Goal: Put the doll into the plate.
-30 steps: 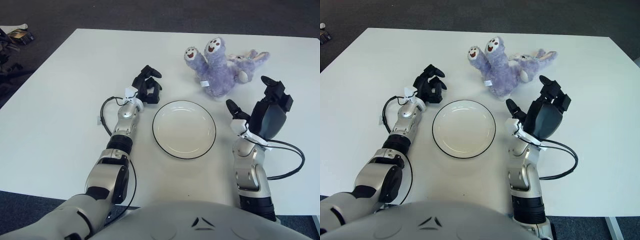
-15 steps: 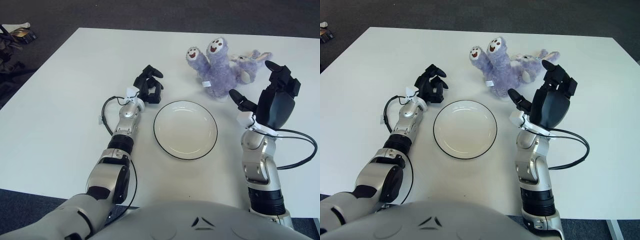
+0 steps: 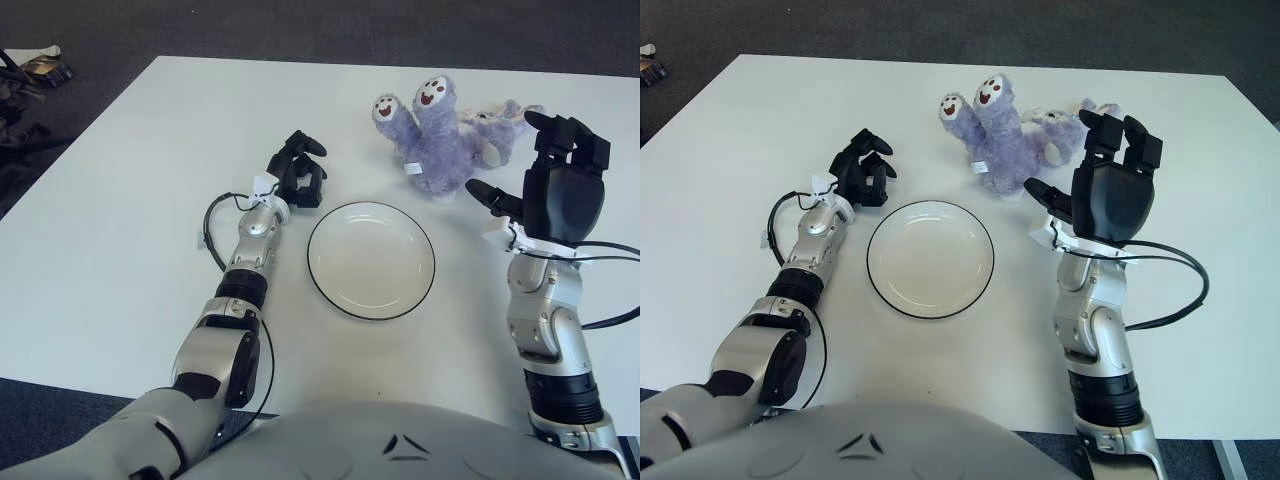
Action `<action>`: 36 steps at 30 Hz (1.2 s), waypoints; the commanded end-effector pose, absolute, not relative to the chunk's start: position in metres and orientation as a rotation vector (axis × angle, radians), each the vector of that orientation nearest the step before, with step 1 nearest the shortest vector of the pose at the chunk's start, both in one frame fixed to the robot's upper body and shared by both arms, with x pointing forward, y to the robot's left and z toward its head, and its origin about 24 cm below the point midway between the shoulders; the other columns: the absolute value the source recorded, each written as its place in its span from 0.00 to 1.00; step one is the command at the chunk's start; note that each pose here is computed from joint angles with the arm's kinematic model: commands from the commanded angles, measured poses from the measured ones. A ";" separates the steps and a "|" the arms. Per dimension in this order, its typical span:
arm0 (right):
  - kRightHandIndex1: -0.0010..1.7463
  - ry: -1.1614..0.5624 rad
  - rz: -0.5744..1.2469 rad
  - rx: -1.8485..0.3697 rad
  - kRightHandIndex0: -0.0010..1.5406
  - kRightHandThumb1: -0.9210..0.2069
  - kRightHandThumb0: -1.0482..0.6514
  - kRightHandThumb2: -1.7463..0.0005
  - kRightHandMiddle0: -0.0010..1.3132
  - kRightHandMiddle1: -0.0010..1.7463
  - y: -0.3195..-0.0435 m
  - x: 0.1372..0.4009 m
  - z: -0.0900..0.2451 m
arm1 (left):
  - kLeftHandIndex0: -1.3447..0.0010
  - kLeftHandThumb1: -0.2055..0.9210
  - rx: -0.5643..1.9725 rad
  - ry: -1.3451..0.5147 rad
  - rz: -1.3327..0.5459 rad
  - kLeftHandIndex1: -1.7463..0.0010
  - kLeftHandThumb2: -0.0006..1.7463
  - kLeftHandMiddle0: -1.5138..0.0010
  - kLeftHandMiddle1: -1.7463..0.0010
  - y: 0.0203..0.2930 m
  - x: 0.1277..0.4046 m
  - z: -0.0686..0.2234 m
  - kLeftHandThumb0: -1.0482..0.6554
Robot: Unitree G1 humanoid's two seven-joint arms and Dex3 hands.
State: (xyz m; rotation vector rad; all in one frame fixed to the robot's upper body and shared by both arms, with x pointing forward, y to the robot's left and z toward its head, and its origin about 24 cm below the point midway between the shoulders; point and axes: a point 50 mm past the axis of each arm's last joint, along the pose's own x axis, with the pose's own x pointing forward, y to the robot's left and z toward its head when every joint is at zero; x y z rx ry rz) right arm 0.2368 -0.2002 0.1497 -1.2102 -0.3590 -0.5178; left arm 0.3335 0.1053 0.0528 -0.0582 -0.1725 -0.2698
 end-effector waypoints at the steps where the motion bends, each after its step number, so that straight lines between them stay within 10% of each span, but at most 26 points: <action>1: 0.24 -0.341 -0.467 -1.248 0.01 0.22 0.06 0.71 0.00 0.44 -0.205 0.239 0.163 | 0.63 0.46 -0.075 -0.044 -0.247 0.00 0.76 0.67 0.00 0.110 0.319 0.020 0.61; 23: 0.30 -0.188 -0.179 -1.254 0.10 0.07 0.14 0.75 0.00 0.50 -0.231 0.254 0.187 | 0.67 0.43 -0.066 -0.042 -0.249 0.06 0.77 0.55 0.00 0.110 0.318 0.020 0.61; 36: 0.36 -0.138 -0.208 -1.333 0.08 0.16 0.20 0.65 0.00 0.57 -0.241 0.260 0.193 | 0.68 0.43 -0.059 -0.036 -0.245 0.06 0.78 0.55 0.00 0.110 0.317 0.020 0.61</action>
